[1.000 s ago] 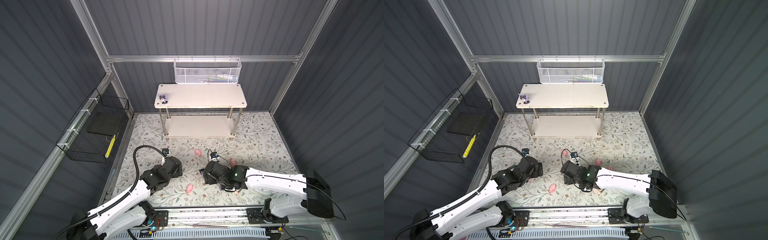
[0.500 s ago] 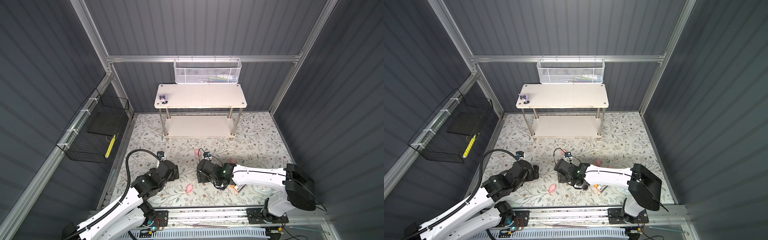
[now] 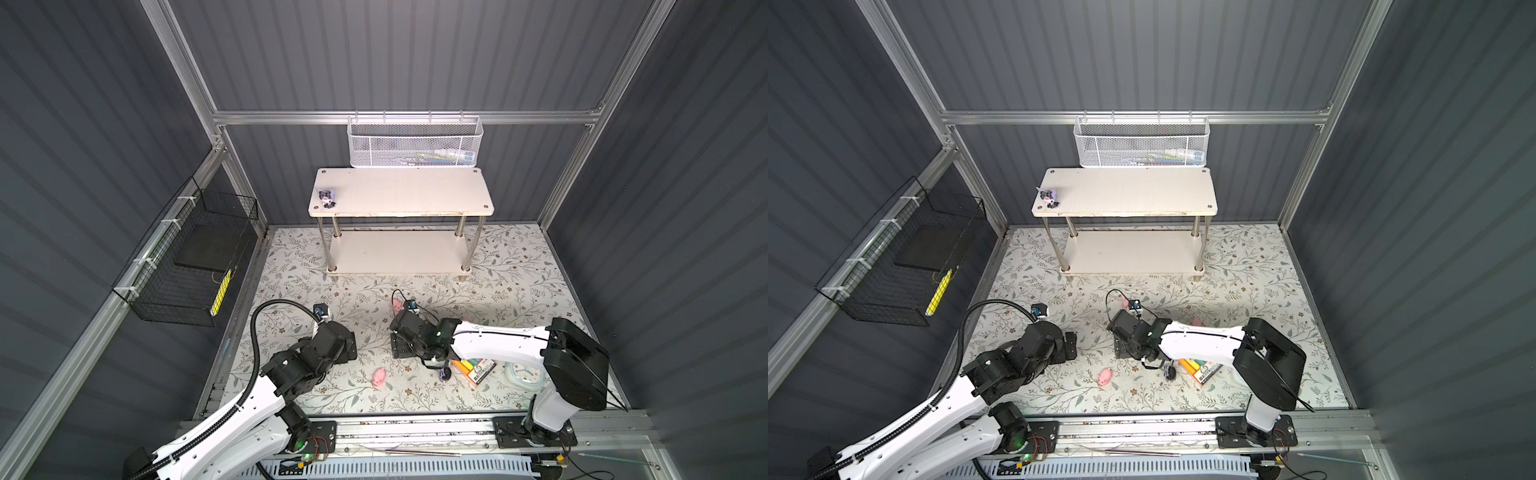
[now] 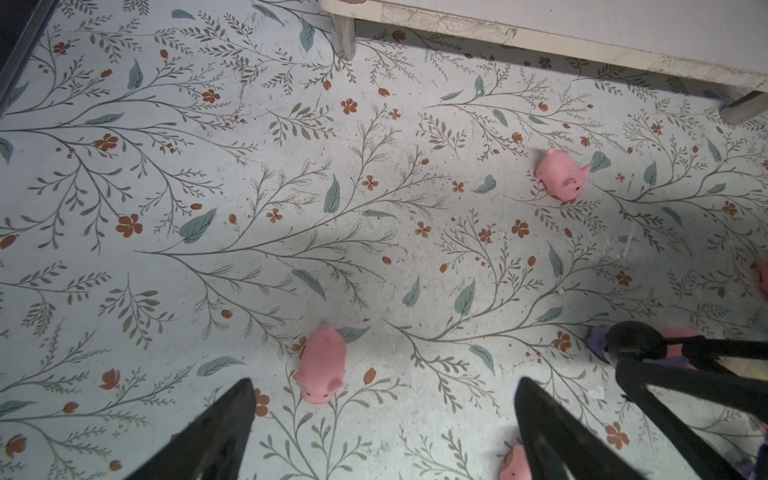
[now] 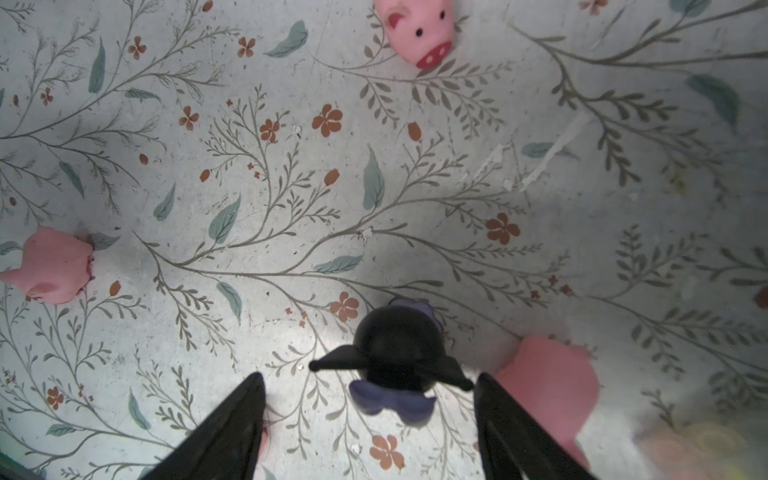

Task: Place and organize the plastic toys onto the shelf
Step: 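Lower the right gripper over the black figurine with purple bow and close, then lift the black figurine slightly with the right gripper while the left hovers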

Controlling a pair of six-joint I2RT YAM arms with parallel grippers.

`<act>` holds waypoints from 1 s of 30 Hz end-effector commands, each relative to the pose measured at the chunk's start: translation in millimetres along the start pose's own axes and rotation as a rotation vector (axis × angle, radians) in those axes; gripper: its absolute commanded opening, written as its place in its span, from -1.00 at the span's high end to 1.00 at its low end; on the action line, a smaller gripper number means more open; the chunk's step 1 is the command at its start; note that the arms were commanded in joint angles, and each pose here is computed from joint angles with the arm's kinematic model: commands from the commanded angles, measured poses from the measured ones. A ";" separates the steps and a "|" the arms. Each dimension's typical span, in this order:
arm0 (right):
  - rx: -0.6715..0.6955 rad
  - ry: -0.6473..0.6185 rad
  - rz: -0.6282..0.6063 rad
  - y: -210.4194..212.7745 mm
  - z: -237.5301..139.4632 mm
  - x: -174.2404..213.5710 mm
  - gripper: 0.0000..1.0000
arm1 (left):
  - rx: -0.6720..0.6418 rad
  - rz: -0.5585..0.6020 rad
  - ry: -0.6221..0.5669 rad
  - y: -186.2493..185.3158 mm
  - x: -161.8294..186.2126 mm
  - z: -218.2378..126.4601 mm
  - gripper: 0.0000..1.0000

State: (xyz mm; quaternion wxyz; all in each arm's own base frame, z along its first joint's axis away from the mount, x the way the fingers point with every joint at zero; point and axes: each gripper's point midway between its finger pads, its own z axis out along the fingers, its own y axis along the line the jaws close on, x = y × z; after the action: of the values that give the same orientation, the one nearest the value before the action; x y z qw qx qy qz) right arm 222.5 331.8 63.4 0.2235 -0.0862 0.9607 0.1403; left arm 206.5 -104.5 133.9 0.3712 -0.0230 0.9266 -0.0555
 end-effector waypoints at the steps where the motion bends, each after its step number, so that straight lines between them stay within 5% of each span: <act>1: 0.014 0.001 -0.008 0.7 3.8 -6.9 -0.56 | 0.016 0.001 -0.011 -5.4 -9.9 -6.5 -0.95; 20: 0.024 0.060 -0.001 -3.4 18.5 -4.5 -0.29 | 0.005 0.020 -0.007 -10.2 -13.6 -1.3 -0.95; 30: 0.034 0.018 -0.023 -11.9 18.6 4.8 -0.43 | -0.001 0.016 -0.018 -8.0 -12.4 0.8 -0.95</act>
State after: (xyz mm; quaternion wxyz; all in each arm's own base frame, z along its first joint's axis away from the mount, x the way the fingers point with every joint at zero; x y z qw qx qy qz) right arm 230.3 332.4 43.5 0.2016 -0.0883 0.9667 0.1308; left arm 212.0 -109.3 132.4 0.3662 -0.0176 0.9292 -0.0459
